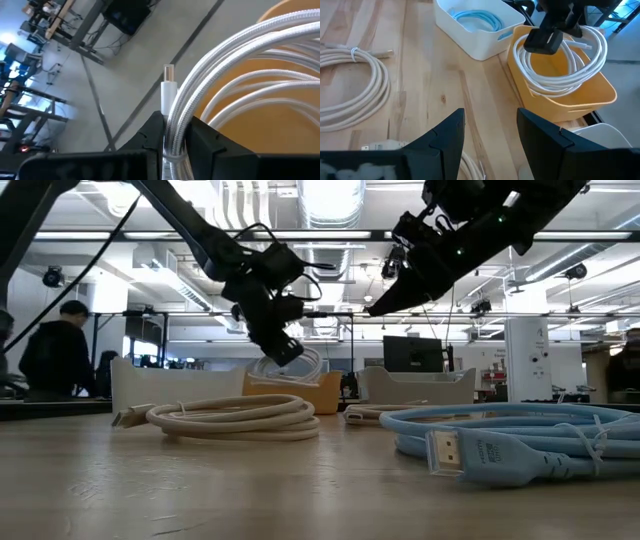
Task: Sort HDMI cables
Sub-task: Put the white HDMI cable into the yellow bin, then put the top brown HDMI cable into the brown bin
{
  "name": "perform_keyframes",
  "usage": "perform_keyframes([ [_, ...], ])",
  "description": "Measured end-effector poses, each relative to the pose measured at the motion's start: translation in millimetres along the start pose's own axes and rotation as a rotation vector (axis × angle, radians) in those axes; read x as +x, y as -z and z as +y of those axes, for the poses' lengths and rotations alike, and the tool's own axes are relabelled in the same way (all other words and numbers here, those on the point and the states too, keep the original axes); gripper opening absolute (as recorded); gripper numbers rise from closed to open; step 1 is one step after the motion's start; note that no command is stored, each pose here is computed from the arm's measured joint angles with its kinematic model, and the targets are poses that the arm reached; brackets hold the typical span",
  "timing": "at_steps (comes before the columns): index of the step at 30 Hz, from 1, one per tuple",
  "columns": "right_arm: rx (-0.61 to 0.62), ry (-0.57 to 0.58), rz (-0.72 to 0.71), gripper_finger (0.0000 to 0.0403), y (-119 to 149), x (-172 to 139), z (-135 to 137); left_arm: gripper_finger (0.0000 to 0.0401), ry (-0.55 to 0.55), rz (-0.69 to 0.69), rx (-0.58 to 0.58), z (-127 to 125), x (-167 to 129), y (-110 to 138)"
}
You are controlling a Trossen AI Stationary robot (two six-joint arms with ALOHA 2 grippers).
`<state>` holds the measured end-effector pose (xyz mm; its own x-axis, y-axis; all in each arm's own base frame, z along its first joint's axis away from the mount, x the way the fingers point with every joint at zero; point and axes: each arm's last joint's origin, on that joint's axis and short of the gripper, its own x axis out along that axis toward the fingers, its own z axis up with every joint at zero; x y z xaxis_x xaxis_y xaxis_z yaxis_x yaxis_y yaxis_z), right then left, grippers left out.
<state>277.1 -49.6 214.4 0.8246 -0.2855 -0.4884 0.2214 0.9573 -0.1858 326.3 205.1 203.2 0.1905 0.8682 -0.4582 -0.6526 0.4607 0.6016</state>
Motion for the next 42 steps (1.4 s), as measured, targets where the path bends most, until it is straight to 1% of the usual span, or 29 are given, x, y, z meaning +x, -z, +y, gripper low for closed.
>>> perform_keyframes([
  [3, 0.0, 0.0, 0.0, 0.0178, 0, 0, 0, 0.0062, 0.014, 0.001, 0.004, -2, 1, 1],
  [5, 0.0, 0.0, 0.0, 0.0178, 0, 0, 0, 0.0073, 0.019, 0.003, 0.008, -2, 1, 1],
  [12, 0.0, 0.0, 0.0, 0.0178, 0, 0, 0, 0.0146, 0.036, 0.032, 0.055, -4, 1, 5],
  [16, 0.0, 0.0, 0.0, 0.0178, 0, 0, 0, 0.0185, -0.027, 0.035, 0.096, 0, 0, 0],
  [20, 0.0, 0.0, 0.0, 0.0178, 0, 0, 0, 0.0207, -0.09, 0.021, 0.14, 3, -7, -13],
  [25, 0.0, 0.0, 0.0, 0.0178, 0, 0, 0, 0.021, -0.065, 0.016, 0.189, -3, -22, -24],
  [27, 0.0, 0.0, 0.0, 0.0178, 0, 0, 0, 0.0209, -0.042, 0.023, 0.226, -9, -30, -27],
  [31, -0.001, 0.0, 0.002, 0.0178, 1, 0, 0, 0.0209, -0.013, 0.029, 0.261, -15, -41, -31],
  [38, 0.022, 0.0, 0.002, 0.0178, 1, 0, 0, 0.0209, -0.011, 0.043, 0.269, -12, -42, -32],
  [40, 0.022, 0.0, 0.002, 0.0178, 1, 0, 0, 0.0209, -0.001, 0.031, 0.253, -14, -49, -33],
  [42, 0.023, 0.0, 0.002, 0.0178, 1, 0, 0, 0.0209, 0.023, 0.012, 0.231, -14, -62, -36],
])
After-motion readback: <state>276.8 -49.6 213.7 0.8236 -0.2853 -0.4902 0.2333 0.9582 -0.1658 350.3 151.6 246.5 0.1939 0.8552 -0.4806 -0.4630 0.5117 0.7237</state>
